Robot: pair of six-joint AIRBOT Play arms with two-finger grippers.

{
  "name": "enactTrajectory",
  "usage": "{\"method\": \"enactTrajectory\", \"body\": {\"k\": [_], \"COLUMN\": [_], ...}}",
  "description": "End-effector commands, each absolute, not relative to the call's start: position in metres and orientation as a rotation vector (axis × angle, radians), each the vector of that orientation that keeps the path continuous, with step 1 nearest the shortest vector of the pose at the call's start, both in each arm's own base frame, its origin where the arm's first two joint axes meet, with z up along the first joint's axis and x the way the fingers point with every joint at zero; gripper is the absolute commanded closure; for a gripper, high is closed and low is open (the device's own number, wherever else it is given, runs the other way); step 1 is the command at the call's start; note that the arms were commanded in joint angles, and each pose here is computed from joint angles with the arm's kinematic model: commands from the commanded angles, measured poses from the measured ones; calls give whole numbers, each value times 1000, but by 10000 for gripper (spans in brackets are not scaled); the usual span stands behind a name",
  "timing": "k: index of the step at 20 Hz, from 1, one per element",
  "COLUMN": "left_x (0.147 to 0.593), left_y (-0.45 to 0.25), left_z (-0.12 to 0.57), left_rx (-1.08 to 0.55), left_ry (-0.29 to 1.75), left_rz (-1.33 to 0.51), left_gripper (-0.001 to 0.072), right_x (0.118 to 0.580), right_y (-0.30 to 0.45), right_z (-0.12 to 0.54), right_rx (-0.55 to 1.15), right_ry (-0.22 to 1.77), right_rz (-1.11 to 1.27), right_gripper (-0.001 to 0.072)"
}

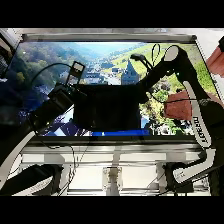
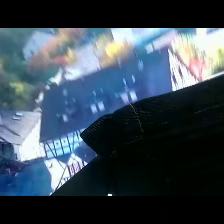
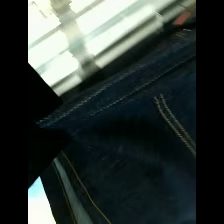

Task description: Fold the clothes and pants, and hang the long-sleeved shirts on hangers.

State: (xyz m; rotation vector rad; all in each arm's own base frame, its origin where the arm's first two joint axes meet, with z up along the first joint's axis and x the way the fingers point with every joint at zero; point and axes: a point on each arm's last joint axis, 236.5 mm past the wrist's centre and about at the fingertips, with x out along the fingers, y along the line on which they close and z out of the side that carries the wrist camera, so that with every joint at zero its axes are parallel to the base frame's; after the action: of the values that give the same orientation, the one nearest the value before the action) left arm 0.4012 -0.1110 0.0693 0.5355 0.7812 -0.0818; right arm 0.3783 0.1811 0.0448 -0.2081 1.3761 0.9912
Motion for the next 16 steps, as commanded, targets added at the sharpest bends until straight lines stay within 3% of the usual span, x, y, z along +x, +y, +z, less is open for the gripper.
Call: {"method": "enactTrajectory", "body": {"k": [1, 5, 10, 13, 16], "left_x": [348, 296, 258, 235, 205], "left_y": [-90, -99, -97, -117, -143], "left_z": [29, -10, -41, -51, -50], "left_rx": [687, 807, 751, 688, 617], "left_ry": [1028, 1203, 1351, 1413, 1476], "left_rz": [-105, -260, -301, -415, -584], "left_gripper": [682, 682, 682, 681, 671], "right_x": [335, 296, 248, 222, 203], "right_y": [181, 177, 181, 177, 177], "right_z": [22, -11, -53, -69, -55], "right_rx": [-121, -44, 112, 156, 195], "right_ry": [1557, 1718, 1863, 1943, 2018], "right_rz": [1054, 1068, 1067, 1052, 1112], "right_gripper": [703, 702, 701, 700, 541]}}
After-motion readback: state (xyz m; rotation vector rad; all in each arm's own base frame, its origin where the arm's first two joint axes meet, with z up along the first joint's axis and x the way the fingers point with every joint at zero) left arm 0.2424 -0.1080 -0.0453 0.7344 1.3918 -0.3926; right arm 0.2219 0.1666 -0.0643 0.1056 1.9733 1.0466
